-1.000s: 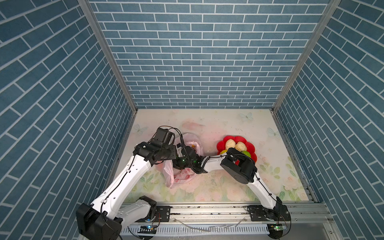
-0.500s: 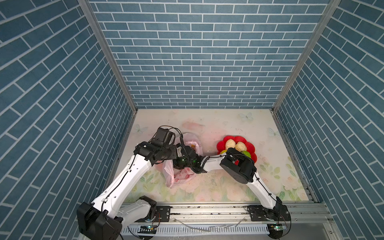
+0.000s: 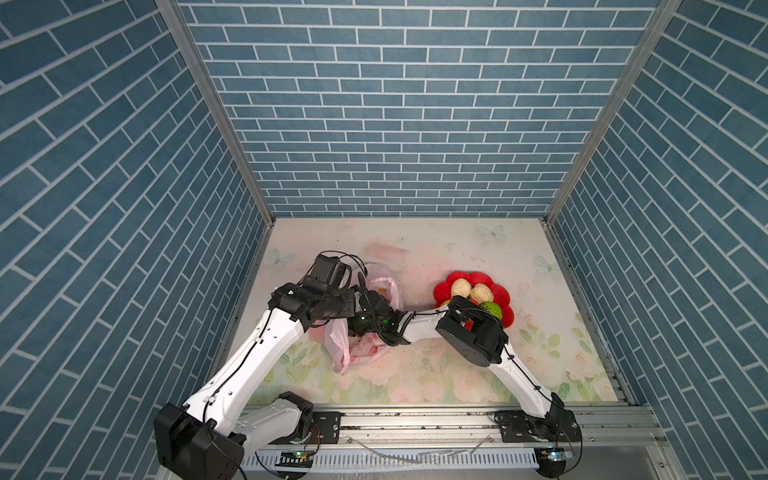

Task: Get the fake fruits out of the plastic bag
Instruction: 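Grasp the orange fruit inside the pink bag with the right gripper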

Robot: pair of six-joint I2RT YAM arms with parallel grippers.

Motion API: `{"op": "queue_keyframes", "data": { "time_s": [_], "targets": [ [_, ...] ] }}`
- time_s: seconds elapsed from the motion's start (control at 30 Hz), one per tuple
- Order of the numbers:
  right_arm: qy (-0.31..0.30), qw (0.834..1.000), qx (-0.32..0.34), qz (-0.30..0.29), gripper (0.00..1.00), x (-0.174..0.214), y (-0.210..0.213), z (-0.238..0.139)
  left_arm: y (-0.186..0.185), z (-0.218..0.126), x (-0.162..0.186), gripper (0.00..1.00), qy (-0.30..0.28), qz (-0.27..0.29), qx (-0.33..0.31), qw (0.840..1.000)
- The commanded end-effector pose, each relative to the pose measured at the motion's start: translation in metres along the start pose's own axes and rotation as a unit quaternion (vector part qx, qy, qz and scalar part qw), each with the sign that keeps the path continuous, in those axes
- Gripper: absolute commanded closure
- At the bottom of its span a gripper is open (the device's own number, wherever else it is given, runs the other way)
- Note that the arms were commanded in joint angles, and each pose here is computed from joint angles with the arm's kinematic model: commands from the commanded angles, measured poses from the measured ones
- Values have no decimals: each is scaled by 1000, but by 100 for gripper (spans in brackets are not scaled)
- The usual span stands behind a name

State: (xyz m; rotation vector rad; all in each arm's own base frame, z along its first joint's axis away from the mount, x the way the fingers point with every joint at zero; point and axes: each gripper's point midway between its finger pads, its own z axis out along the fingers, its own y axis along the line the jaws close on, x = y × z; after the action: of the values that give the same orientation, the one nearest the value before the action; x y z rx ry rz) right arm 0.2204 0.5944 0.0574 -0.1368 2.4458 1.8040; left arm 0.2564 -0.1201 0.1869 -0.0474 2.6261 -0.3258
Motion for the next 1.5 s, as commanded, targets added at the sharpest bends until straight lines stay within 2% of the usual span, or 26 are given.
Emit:
{"op": "queue_keyframes", "data": {
  "time_s": [0.0, 0.17, 0.37, 0.8, 1.47],
  "targets": [
    [-4, 1000, 1, 15, 67, -2, -7, 4, 1, 2, 2, 85, 3, 6, -6, 1000],
    [-18, 1000, 3, 17, 82, -7, -9, -4, 11, -3, 7, 85, 6, 20, -27, 999],
    [-27, 999, 0, 17, 90, -10, -11, -12, 26, -20, 18, 85, 16, 38, -58, 997],
    [-43, 999, -4, 18, 96, -15, -12, -30, 41, -27, 29, 85, 24, 42, -90, 995],
    [-56, 997, 45, -31, 100, -6, 0, -51, 47, -30, -1, 85, -35, 31, -121, 992]
  ]
}}
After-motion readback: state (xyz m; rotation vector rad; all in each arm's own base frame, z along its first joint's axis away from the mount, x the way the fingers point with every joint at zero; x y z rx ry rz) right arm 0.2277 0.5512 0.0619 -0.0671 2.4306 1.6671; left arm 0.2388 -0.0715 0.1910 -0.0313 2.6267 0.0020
